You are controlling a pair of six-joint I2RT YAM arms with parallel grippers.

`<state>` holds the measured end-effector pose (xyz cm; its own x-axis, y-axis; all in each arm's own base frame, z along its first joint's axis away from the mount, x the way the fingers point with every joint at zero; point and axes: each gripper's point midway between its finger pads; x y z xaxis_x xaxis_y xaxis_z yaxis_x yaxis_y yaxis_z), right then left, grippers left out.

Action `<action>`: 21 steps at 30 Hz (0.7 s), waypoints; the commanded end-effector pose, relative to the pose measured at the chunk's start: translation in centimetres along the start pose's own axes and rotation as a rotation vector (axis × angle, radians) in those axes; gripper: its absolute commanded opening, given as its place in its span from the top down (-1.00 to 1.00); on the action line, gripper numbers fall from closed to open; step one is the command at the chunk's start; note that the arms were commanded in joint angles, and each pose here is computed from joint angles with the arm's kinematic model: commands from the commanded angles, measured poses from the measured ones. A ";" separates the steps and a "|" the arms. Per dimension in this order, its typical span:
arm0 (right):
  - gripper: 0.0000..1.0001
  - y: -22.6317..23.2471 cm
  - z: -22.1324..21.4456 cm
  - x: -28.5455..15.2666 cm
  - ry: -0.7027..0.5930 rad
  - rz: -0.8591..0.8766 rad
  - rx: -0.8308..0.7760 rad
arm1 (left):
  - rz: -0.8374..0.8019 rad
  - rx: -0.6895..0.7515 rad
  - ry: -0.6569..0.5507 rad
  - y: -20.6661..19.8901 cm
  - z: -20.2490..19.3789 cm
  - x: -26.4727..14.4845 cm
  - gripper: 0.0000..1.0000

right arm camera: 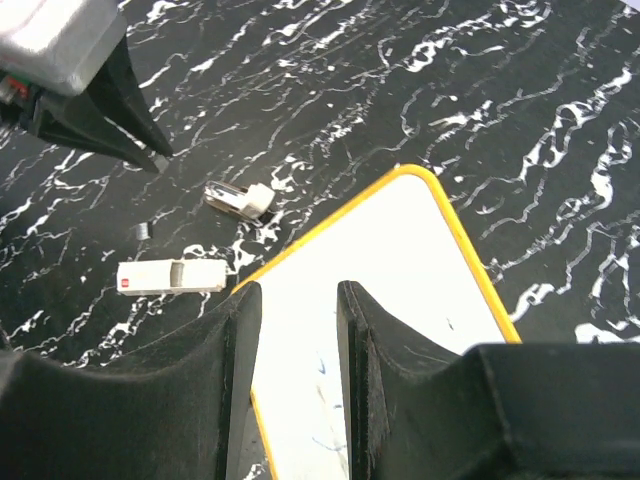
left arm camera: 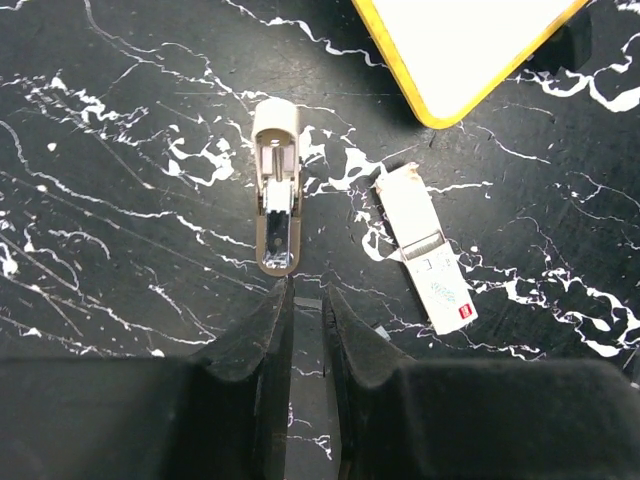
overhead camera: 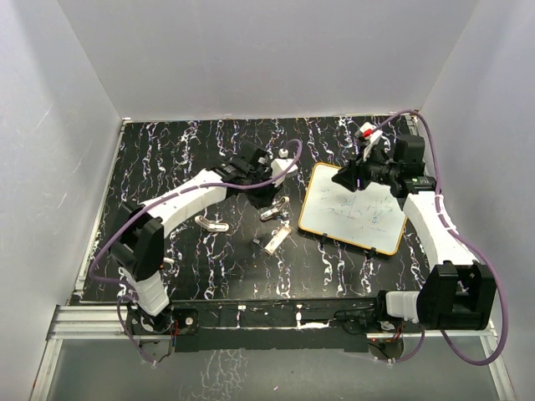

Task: Load the staples into the stapler

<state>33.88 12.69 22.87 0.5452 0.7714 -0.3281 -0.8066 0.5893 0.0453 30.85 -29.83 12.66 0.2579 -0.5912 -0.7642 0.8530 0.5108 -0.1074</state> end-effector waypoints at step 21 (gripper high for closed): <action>0.21 -0.2 0.6 -1.7 -0.075 0.011 -0.039 | 0.111 0.082 0.228 0.7 -1.6 4.3 1.00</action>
<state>33.34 11.24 22.73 0.5473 0.7813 -0.3002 -0.8044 0.5901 0.0692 31.38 -31.04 6.75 0.2266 -0.3865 -0.8940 0.8602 0.5100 -0.0025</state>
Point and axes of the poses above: each gripper's point midway between its finger pads, its own x axis out along the fingers, its own y axis along the line the jaws close on, z = x × y, and after that the axes turned 6 degrees about -x, right-handed
